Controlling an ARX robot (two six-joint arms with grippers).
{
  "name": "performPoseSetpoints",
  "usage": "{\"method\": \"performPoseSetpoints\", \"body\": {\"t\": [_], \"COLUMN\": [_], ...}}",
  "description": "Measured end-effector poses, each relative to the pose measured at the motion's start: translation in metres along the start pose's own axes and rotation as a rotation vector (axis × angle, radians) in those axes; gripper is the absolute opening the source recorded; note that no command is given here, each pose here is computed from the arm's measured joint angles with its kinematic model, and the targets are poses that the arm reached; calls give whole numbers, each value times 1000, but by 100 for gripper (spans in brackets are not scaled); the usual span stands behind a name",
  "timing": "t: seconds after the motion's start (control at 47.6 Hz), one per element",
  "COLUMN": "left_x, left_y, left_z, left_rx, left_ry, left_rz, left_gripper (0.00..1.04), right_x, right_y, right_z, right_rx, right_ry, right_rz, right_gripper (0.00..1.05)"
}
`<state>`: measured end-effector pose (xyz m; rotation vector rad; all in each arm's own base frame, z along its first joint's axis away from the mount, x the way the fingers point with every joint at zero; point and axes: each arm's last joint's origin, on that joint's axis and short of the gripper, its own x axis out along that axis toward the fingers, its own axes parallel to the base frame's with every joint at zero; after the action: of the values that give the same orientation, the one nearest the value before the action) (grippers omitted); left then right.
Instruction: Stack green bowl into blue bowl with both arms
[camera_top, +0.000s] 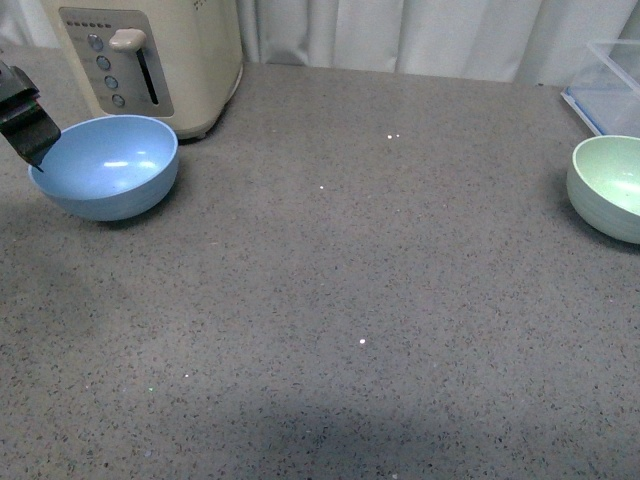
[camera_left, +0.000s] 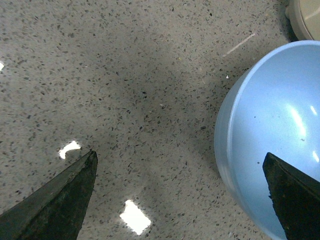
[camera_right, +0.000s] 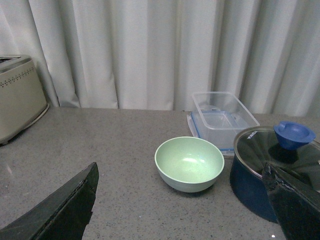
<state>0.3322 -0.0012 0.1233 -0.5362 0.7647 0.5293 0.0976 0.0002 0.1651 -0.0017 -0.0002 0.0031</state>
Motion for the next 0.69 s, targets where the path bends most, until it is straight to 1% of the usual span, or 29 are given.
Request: {"method": "performPoseSetpoints", "body": {"t": [0.168,0.483,0.525,0.588,0.693], "left_x": [12,25,26,27,29], "left_y": [-12,-19,-20,-22,-23], "left_z": [2,-6,-6,-5,-6], "left_rx": [-18,-10,-9,-12,-10], "left_ry": [20,68,68,69,80], "left_rz": [-18,-20,-19,-23,-24], "left_gripper": [98,98,94,80,64], "right_x": [0,0,0,0,0], "right_y": [0,0,0,0,0], "right_z": [0,0,0,0,0], "right_rx": [0,0,0,0,0], "right_ry": [0,0,0,0,0], "right_rz": [0,0,0,0,0], "right_gripper": [96,96,96,96,96]}}
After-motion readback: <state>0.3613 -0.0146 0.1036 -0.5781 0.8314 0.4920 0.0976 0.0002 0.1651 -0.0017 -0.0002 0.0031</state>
